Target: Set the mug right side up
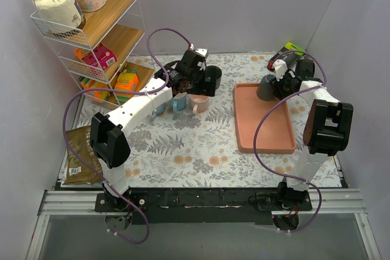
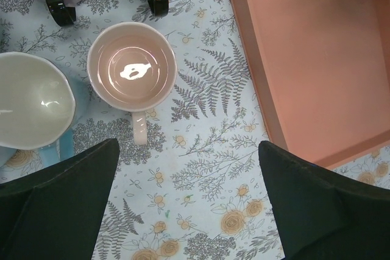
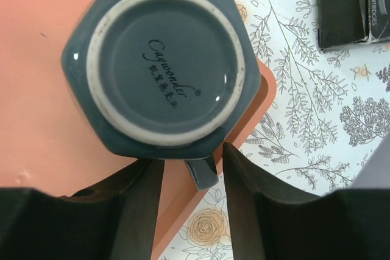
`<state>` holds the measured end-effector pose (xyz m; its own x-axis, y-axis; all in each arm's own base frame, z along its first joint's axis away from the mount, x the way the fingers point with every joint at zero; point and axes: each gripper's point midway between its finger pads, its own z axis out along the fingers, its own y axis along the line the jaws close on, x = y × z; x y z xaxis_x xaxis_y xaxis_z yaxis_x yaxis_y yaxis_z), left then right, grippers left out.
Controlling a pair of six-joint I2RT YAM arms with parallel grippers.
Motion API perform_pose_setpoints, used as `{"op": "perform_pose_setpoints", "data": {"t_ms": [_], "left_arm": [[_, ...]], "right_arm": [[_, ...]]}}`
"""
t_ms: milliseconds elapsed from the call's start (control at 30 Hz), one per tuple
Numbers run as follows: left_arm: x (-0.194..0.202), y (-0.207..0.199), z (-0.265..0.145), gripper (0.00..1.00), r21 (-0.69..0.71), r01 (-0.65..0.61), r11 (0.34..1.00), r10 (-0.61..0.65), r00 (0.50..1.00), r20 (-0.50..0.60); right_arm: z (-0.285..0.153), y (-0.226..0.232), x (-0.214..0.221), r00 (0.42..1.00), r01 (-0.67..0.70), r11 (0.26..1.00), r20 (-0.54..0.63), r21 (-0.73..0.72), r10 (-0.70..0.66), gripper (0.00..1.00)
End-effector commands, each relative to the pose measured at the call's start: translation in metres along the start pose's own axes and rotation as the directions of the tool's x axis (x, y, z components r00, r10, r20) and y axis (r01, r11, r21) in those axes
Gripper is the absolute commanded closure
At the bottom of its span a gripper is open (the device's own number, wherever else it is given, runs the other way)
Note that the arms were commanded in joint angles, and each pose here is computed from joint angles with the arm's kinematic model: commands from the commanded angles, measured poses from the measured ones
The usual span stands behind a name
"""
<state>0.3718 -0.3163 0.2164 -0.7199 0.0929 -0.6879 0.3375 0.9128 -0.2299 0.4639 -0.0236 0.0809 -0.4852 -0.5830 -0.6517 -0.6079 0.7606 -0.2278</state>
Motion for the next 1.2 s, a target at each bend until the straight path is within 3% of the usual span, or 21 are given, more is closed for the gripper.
{"op": "perform_pose_setpoints", "data": {"t_ms": [0,67,167,200,267,567,667,700,767,1067,1167], "left_arm": [[-0.003,0.002,-0.005,0.02,-0.001,-0.015,1.0,0.015,1.0,0.008],[-0.003,0.002,-0.005,0.02,0.002,-0.015,1.0,0.015,1.0,0.007],[-0.003,0.002,-0.004,0.02,0.002,-0.016,1.0,0.016,1.0,0.007],[-0.003,0.001,-0.004,0.02,0.003,-0.016,1.0,0.016,1.0,0.006],[-0.002,0.001,-0.005,0.02,0.005,-0.018,1.0,0.018,1.0,0.006],[-0.003,0.0,-0.006,0.02,0.014,-0.018,1.0,0.017,1.0,0.009],[-0.004,-0.002,-0.008,0.02,0.024,-0.014,1.0,0.014,1.0,0.013],[-0.004,-0.003,-0.008,0.02,0.026,-0.012,1.0,0.012,1.0,0.014],[-0.005,-0.004,-0.009,0.02,0.031,-0.009,0.999,0.009,1.0,0.017],[-0.008,-0.01,-0.015,0.02,0.065,0.002,0.998,-0.004,1.0,0.025],[-0.012,-0.018,-0.02,0.02,0.108,0.001,0.994,-0.005,0.999,0.036]], "right_arm": [[-0.009,-0.001,-0.023,0.994,0.054,0.998,0.095,0.011,-0.055,0.54],[-0.011,0.002,-0.022,0.994,0.055,0.998,0.098,0.005,-0.055,0.58],[-0.011,0.006,-0.018,0.994,0.055,0.998,0.093,0.006,-0.055,0.79],[-0.012,0.006,-0.015,0.995,0.049,0.999,0.084,0.01,-0.049,0.9],[-0.013,0.008,-0.014,0.996,0.047,0.999,0.078,0.014,-0.048,0.99],[-0.033,0.008,-0.022,0.995,0.042,0.998,0.091,0.043,-0.046,0.99],[-0.047,0.004,-0.042,0.991,-0.011,0.999,0.132,0.04,0.006,0.99],[-0.053,0.002,-0.047,0.985,-0.107,0.993,0.138,0.049,0.1,0.99],[-0.063,0.008,-0.059,0.972,-0.165,0.986,0.168,-0.009,0.164,0.99],[-0.129,0.023,-0.125,0.829,-0.319,0.946,0.468,-0.055,0.306,0.99],[-0.159,0.026,-0.15,0.745,-0.391,0.916,0.554,-0.091,0.373,0.99]]}}
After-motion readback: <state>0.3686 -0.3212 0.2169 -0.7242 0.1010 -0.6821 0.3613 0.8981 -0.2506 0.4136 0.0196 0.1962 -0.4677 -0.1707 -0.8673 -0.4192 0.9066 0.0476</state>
